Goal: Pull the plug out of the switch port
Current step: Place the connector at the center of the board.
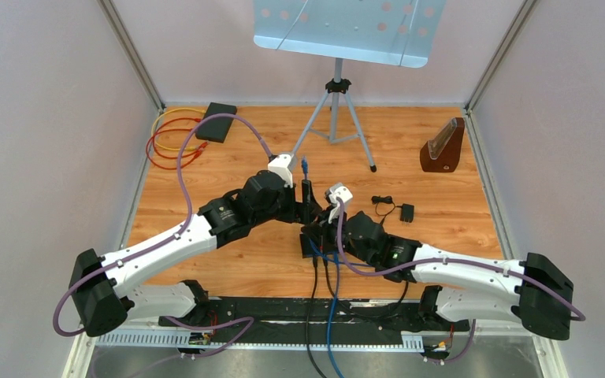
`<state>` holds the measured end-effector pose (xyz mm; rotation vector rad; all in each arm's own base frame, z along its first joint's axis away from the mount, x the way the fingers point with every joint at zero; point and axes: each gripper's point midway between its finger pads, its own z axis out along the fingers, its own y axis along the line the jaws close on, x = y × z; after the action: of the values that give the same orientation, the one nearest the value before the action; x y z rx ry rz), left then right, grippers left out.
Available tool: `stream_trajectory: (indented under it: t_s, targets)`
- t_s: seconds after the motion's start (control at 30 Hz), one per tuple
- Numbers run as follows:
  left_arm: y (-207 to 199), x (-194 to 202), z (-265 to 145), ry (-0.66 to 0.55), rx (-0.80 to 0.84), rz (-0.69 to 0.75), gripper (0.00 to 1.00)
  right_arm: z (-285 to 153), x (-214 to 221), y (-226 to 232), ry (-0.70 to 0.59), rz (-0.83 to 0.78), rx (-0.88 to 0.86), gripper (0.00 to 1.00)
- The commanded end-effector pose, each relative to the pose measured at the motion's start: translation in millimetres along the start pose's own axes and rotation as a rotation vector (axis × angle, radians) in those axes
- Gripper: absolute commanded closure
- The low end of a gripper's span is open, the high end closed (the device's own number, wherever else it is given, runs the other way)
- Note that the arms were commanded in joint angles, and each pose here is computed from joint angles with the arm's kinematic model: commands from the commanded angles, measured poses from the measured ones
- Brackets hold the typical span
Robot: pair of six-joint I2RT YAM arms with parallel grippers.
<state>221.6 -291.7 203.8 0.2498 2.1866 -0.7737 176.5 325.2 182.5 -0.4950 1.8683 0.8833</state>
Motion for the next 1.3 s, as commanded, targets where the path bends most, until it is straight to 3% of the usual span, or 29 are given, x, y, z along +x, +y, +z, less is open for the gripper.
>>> stream_trajectory:
  t_s: [0.0, 0.23, 0.53, 0.73, 1.0, 1.27]
  targets:
    - [-9.1, -38.3, -25.0, -0.135, 0.025, 0.009, 0.0, -12.2, -27.2, -0.6, -0.055, -0.031, 0.022, 1.0]
    - [-0.3, -59.3, -66.4, -0.265, 0.022, 0.045, 0.0, -44.9, -85.7, -26.9, -0.114, -0.093, 0.119, 1.0]
    - [10.8, -46.0, -60.3, -0.219, -0.015, 0.072, 0.0, -92.6, -140.3, -102.3, -0.076, -0.124, 0.2, 1.0]
    - [4.5, -38.1, -46.2, -0.174, 0.01, 0.077, 0.0, -75.7, -103.6, -162.8, 0.066, -0.036, 0.261, 1.0]
    - [9.3, -21.7, -34.9, -0.112, 0.001, 0.097, 0.0, -40.2, -38.6, -195.7, 0.161, 0.019, 0.258, 0.97]
    - [14.5, -14.5, -32.0, -0.098, -0.011, 0.101, 0.0, -22.1, -11.3, -213.8, 0.205, 0.104, 0.293, 0.95]
